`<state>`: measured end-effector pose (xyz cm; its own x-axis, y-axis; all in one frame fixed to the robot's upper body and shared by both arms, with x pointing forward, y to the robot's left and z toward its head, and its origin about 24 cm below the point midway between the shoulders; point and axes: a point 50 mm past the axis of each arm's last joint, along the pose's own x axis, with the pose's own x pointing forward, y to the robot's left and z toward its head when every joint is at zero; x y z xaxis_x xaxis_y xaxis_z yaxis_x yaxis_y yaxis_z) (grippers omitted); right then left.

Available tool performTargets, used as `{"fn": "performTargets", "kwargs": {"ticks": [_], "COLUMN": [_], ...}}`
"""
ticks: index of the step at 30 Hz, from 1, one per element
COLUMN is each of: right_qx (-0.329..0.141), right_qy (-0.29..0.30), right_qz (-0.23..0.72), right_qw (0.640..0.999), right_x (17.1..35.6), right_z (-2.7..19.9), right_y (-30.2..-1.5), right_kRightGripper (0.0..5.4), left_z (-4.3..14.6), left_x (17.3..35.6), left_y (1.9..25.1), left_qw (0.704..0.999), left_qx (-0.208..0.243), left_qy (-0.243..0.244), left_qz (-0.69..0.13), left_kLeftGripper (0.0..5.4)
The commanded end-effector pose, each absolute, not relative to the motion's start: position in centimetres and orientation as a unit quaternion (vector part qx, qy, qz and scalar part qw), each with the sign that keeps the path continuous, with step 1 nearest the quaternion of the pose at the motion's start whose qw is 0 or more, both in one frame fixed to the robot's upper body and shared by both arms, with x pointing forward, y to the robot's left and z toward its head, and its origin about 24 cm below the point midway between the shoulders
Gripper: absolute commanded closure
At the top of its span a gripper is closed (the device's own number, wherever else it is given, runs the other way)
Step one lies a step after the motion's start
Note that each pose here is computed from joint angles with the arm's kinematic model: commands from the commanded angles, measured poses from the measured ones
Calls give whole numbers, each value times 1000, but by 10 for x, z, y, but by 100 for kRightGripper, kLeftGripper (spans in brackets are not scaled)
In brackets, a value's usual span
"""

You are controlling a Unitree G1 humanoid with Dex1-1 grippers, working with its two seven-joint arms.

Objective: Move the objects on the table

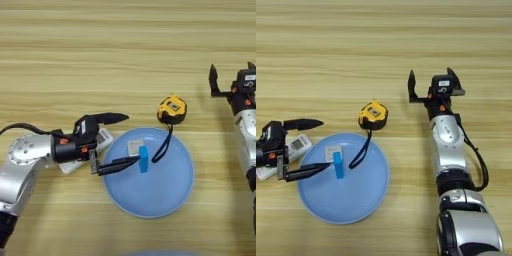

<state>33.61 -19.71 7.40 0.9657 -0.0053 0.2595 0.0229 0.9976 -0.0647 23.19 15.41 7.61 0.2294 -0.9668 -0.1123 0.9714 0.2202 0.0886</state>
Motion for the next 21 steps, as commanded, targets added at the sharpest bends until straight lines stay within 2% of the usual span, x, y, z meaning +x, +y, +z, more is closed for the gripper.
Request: {"fn": "performTargets", "kwargs": {"ticks": [1, 10, 19, 21], "right_qx": [-34, -33, -32, -32], "right_qy": [-136, -138, -139, -139], "right_qz": [-7, -5, -5, -5], "right_qw": [990, 990, 990, 990], "right_x": [336, 336, 336, 336], "right_z": [76, 77, 77, 77], "right_y": [-196, -194, -193, -192], "right_kRightGripper": [0, 0, 0, 0], "left_z": [70, 59, 55, 54], "left_x": [230, 227, 229, 229], "left_y": [148, 141, 142, 143], "left_qw": [761, 750, 754, 756], "left_qx": [79, 89, 92, 92], "left_qy": [37, 61, 66, 67], "left_qz": [-642, -652, -647, -645], "left_kLeftGripper": [3, 3, 93, 129]}}
